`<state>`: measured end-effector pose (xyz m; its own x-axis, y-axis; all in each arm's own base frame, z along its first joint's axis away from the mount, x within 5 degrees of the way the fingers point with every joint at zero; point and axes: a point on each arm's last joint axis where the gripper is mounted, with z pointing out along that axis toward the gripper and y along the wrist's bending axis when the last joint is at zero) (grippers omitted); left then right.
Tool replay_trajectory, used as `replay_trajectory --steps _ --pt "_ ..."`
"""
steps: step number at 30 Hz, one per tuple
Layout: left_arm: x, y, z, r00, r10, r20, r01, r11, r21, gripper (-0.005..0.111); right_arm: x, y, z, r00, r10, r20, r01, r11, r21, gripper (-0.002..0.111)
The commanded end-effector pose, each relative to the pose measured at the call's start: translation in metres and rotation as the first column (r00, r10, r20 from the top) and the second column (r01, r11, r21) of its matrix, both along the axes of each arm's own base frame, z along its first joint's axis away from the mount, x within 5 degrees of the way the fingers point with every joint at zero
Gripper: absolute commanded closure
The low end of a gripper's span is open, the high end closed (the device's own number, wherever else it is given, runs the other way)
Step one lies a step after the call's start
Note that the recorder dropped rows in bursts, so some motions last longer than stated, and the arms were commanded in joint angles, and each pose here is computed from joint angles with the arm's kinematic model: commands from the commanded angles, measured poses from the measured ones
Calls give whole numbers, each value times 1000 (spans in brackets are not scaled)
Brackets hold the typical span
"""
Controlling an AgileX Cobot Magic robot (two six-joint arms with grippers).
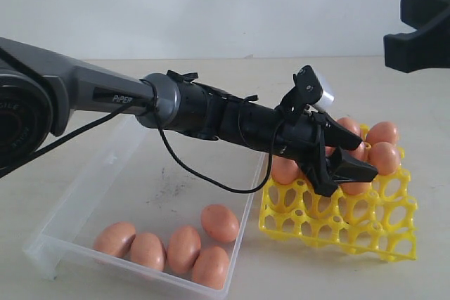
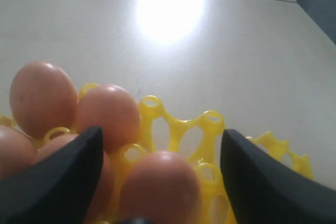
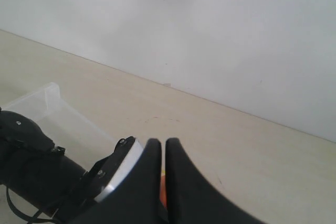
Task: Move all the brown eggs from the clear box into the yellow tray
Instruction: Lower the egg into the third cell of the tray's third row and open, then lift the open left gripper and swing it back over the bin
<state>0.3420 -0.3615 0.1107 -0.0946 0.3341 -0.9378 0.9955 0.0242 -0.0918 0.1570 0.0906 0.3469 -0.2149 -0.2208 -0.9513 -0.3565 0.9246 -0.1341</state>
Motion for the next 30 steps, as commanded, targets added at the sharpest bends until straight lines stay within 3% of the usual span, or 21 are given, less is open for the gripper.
replay_trajectory --steps 1,8,11,13,16,19,21,22,23,24,26,30 --pt "-1 -3 4 1000 -3 -6 3 1000 -19 45 0 -1 -2 1000 -4 -5 4 1000 -2 108" --pt "1 -1 18 1000 2 7 -2 999 -39 50 0 -1 -2 1000 -4 -5 4 1000 -2 108" --pt "8 10 49 1000 20 -7 -21 996 -87 63 0 -1 -2 1000 -4 -5 4 1000 -2 108" --pt "11 24 74 1000 5 -15 -6 997 -72 77 0 -1 -2 1000 -6 -5 6 1000 -5 108" --pt "12 50 105 997 6 -75 -3 1000 28 102 0 -1 -2 1000 -6 -5 6 1000 -5 108" --pt "10 82 128 996 27 -90 -6 973 229 103 0 -1 -2 1000 -6 -5 6 1000 -5 108" --pt "8 103 141 992 83 -92 -43 927 372 103 0 -1 -2 1000 -4 -5 4 1000 -3 108" --pt "6 125 150 981 177 -78 -108 837 536 103 0 -1 -2 1000 -4 -5 4 1000 -3 108" --pt "4 132 153 974 217 -63 -137 790 598 103 0 -1 -2 1000 -4 -5 4 1000 -3 108" --pt "1 152 159 947 320 -12 -209 649 732 103 0 -1 -2 1000 -4 -7 4 1000 -1 108" --pt "-5 166 159 924 383 -16 -201 521 829 103 0 -1 -2 1000 -4 -7 4 1000 -1 108" --pt "-21 156 142 938 335 -87 -112 532 839 103 0 -1 -2 1000 -1 -6 1 1000 2 108"
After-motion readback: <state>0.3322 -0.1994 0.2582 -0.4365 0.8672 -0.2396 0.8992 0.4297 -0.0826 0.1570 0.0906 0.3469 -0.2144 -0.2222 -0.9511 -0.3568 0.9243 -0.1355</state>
